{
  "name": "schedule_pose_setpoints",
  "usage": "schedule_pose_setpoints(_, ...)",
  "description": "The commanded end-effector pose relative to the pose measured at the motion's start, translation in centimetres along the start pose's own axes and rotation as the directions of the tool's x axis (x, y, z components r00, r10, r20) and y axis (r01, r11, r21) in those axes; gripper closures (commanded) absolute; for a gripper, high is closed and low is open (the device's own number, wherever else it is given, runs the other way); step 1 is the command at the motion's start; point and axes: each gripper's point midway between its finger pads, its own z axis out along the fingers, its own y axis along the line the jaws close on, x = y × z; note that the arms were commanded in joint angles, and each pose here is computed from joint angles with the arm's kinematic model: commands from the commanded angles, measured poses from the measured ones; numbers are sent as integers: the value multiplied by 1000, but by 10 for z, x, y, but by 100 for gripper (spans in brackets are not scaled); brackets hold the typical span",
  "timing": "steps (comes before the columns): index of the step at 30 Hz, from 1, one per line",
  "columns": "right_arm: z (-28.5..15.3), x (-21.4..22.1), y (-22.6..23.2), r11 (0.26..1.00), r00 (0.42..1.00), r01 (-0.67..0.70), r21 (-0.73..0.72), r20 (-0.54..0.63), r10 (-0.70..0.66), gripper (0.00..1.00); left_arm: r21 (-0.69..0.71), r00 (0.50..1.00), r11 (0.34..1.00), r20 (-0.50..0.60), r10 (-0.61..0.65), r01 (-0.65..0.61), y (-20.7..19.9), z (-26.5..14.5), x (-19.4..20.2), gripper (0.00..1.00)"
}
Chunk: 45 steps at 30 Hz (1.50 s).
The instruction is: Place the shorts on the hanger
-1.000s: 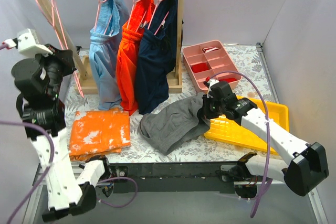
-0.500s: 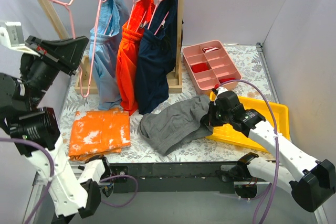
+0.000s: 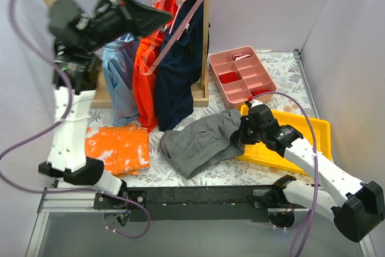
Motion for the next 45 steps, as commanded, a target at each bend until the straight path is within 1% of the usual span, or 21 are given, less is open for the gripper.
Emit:
schedule_pose_setpoints(1, -2, -21, 4, 999, 997, -44, 13, 72, 43, 99, -38, 993, 998, -104, 51, -55, -7, 48, 58, 100)
schedule_pose_setpoints(2, -2, -22, 3, 998, 995, -59, 19, 77, 58, 99, -56, 990, 998, -137, 34, -42, -9, 55, 81, 100)
schedule_pose_setpoints(3, -3, -22, 4, 998, 995, -67, 21, 77, 66, 99, -68, 990, 997, -139, 31, -41, -10, 53, 91, 100)
schedule_pose_setpoints(4, -4, -22, 4, 997, 994, -73, 20, 77, 72, 99, -56, 993, 997, -105, 56, -62, -25, 38, 88, 100)
schedule_pose_setpoints(5, -4, -22, 4, 996, 994, -83, 23, 76, 81, 99, -103, 989, 993, -145, 34, -49, -13, 41, 125, 100)
schedule_pose_setpoints(6, -4, -21, 2, 996, 994, -86, 27, 75, 84, 99, -122, 988, 991, -150, 35, -54, -13, 34, 132, 100)
schedule_pose_setpoints(9, -5, -21, -3, 993, 992, -101, 56, 79, 96, 99, -207, 984, 978, -178, -1, -37, -2, -4, 162, 100)
schedule_pose_setpoints(10, -6, -22, -2, 993, 992, -103, 56, 83, 98, 99, -201, 982, 979, -187, -12, -26, -6, -14, 170, 100)
schedule_pose_setpoints(11, -6, -23, -2, 993, 992, -103, 58, 85, 98, 99, -192, 985, 981, -170, -9, -24, -15, -30, 167, 100)
schedule_pose_setpoints(12, -5, -23, -4, 992, 992, -103, 71, 79, 97, 99, -222, 975, 975, -218, -42, -8, -5, -40, 193, 100)
schedule_pose_setpoints(14, -8, -30, -3, 990, 991, -106, 88, 91, 98, 99, -264, 959, 964, -273, -77, 2, 1, -59, 216, 100)
schedule_pose_setpoints(17, -6, -35, -2, 989, 992, -101, 107, 81, 93, 99, -264, 941, 964, -322, -100, 13, -6, -94, 243, 100)
schedule_pose_setpoints(19, -1, -32, -4, 987, 995, -94, 133, 43, 89, 99, -270, 931, 963, -347, -115, 18, -9, -114, 256, 100)
schedule_pose_setpoints(20, -1, -36, -2, 987, 996, -89, 137, 39, 85, 99, -281, 913, 959, -383, -140, 29, -10, -124, 268, 100)
schedule_pose_setpoints(22, 2, -34, -7, 980, 997, -80, 181, 4, 81, 99, -282, 892, 957, -414, -184, 66, -13, -138, 287, 100)
schedule_pose_setpoints(23, 1, -41, -5, 979, 997, -76, 189, 13, 75, 99, -270, 876, 959, -438, -203, 88, -17, -144, 296, 100)
schedule_pose_setpoints(26, -1, -47, -10, 971, 998, -58, 233, 18, 55, 99, -262, 846, 958, -479, -234, 117, -23, -160, 313, 100)
schedule_pose_setpoints(28, -6, -56, -10, 968, 998, -51, 244, 40, 43, 99, -250, 836, 959, -492, -244, 133, -28, -165, 318, 100)
schedule_pose_setpoints(32, -13, -66, -14, 958, 998, -30, 286, 53, 15, 99, -242, 797, 956, -537, -276, 168, -32, -171, 332, 100)
schedule_pose_setpoints(36, -16, -70, -15, 954, 999, -17, 298, 50, 2, 99, -195, 766, 959, -578, -281, 205, -41, -170, 337, 100)
schedule_pose_setpoints(45, -20, -76, -14, 950, 999, -1, 311, 47, -15, 99, -111, 727, 962, -634, -262, 250, -51, -157, 340, 100)
